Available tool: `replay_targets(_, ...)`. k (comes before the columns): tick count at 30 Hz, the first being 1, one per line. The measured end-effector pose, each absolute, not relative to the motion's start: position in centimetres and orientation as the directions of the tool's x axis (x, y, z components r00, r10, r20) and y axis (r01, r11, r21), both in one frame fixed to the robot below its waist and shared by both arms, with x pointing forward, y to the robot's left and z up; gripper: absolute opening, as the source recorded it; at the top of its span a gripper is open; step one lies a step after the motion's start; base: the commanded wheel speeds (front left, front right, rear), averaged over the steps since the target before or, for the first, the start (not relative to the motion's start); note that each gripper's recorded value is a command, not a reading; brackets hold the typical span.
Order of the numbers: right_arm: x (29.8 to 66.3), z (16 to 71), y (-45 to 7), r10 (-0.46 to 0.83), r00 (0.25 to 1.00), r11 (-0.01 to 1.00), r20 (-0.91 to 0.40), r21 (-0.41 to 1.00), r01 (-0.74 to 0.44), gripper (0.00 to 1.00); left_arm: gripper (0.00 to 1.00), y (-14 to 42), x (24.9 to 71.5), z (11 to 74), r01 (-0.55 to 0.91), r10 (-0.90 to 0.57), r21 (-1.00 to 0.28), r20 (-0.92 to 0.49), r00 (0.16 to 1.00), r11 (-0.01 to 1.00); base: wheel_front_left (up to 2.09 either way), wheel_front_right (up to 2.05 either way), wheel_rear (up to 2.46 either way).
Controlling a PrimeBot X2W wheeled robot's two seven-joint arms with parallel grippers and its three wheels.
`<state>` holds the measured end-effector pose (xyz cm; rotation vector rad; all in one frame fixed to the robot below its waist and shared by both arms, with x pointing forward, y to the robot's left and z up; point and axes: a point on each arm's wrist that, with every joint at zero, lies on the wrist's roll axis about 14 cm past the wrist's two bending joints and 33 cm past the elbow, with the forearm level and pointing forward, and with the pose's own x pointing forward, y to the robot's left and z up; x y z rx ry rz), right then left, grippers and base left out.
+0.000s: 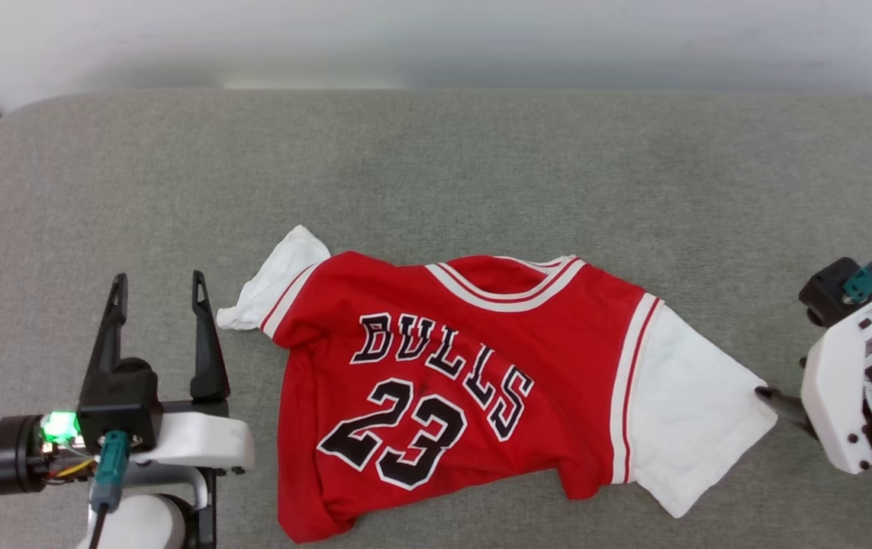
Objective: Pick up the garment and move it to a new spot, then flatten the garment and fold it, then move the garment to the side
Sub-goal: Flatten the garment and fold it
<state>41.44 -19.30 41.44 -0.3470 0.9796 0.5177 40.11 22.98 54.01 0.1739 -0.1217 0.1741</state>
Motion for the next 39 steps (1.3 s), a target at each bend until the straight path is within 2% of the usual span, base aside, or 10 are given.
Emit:
replay_targets(3,40.5,37.3,-16.9,0.313,0.343,0.835,-0.886,0.085,-0.544,1.00,1.00,23.1,39.4,52.6,-0.219,0.204,0.132,0.119,0.972,0.967,0.00,0.00,0.00)
replay_targets(6,40.4,35.7,-16.3,0.324,0.320,0.827,-0.890,0.103,-0.552,1.00,1.00,23.2,39.1,51.5,-0.229,0.218,0.123,0.097,0.971,0.966,0.00,0.00,0.00)
replay_targets(7,40.5,35.7,-16.3,0.328,0.329,0.827,-0.886,0.100,-0.553,0.45,1.00,23.3,39.1,51.5,-0.231,0.220,0.125,0.097,0.971,0.965,0.00,0.00,0.00)
replay_targets(8,40.6,35.7,-16.3,0.332,0.341,0.827,-0.879,0.098,-0.554,0.00,1.00,23.3,39.0,51.4,-0.234,0.223,0.124,0.097,0.970,0.964,0.00,0.00,0.00)
replay_targets(17,42.5,41.1,-17.6,0.369,0.528,0.832,-0.765,0.019,-0.554,0.00,1.00,23.1,37.9,51.6,-0.226,0.214,0.113,0.107,0.971,0.968,0.00,0.00,0.00)
replay_targets(22,40.5,44.1,-19.5,0.374,0.576,0.835,-0.727,-0.007,-0.550,0.00,1.00,22.8,36.7,52.0,-0.210,0.198,0.102,0.116,0.973,0.972,0.00,0.00,0.00)
replay_targets(28,35.0,42.6,-22.8,0.332,0.524,0.875,-0.784,0.049,-0.481,0.00,1.00,22.2,36.1,52.4,-0.189,0.176,0.093,0.129,0.976,0.978,0.00,0.00,0.00)
replay_targets(36,27.3,36.2,-21.8,0.345,0.350,0.895,-0.871,0.193,-0.402,0.00,1.00,21.9,36.1,51.6,-0.166,0.155,0.096,0.108,0.982,0.982,0.00,0.00,0.00)
replay_targets(39,26.6,35.6,-21.4,0.352,0.358,0.900,-0.865,0.207,-0.384,0.00,1.00,22.0,36.3,51.8,-0.158,0.146,0.105,0.115,0.983,0.982,0.00,0.00,0.00)
